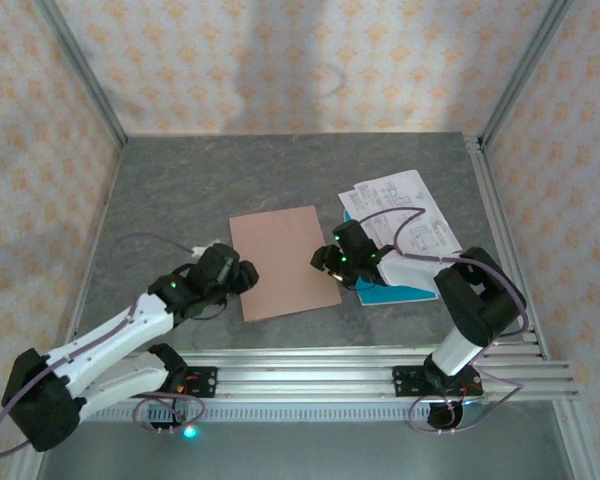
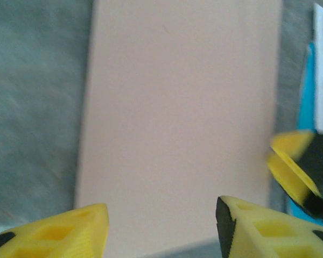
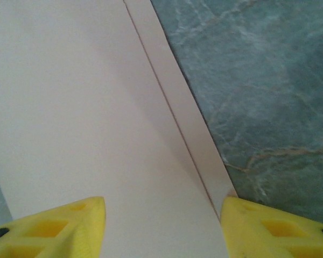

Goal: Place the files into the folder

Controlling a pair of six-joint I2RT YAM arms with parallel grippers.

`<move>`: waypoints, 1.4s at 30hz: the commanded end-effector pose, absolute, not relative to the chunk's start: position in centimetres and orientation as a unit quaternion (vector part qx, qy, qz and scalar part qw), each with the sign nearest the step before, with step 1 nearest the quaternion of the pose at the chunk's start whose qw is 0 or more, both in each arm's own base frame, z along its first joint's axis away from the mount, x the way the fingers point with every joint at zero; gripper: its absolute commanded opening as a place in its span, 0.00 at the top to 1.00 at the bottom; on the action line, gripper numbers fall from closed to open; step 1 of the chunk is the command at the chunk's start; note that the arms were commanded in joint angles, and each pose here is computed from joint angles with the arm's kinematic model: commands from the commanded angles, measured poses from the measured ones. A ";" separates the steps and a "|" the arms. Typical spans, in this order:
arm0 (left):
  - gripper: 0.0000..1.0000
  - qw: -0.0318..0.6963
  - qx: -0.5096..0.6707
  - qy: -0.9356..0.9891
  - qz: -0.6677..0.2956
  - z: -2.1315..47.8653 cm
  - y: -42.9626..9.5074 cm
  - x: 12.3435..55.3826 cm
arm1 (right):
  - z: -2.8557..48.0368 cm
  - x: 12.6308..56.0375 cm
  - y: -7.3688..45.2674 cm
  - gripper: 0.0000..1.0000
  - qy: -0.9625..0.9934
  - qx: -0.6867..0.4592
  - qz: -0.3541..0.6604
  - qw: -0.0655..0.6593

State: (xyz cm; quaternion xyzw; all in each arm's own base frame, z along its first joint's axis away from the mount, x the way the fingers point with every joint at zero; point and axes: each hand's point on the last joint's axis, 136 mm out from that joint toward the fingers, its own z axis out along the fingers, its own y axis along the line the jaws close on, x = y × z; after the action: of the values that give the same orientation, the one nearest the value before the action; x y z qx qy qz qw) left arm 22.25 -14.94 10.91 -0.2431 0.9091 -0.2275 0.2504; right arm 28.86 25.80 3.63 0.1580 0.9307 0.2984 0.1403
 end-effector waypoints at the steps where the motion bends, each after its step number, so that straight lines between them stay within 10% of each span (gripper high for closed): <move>1: 0.40 0.210 -0.344 0.877 -0.262 9.0 -16.1 19.6 | 1.9 28.4 25.2 0.41 0.931 0.178 0.292 0.129; 42: 0.29 0.228 -0.548 0.768 -0.242 4.2 -17.8 17.7 | -0.1 24.0 22.6 0.44 0.933 0.259 0.213 0.129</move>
State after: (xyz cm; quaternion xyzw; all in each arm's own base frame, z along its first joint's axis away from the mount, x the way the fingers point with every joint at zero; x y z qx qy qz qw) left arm 17.55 -19.39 4.62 -0.4853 0.8089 -0.2526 0.2152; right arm 26.73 25.79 3.23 0.2357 0.9128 0.2927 0.1602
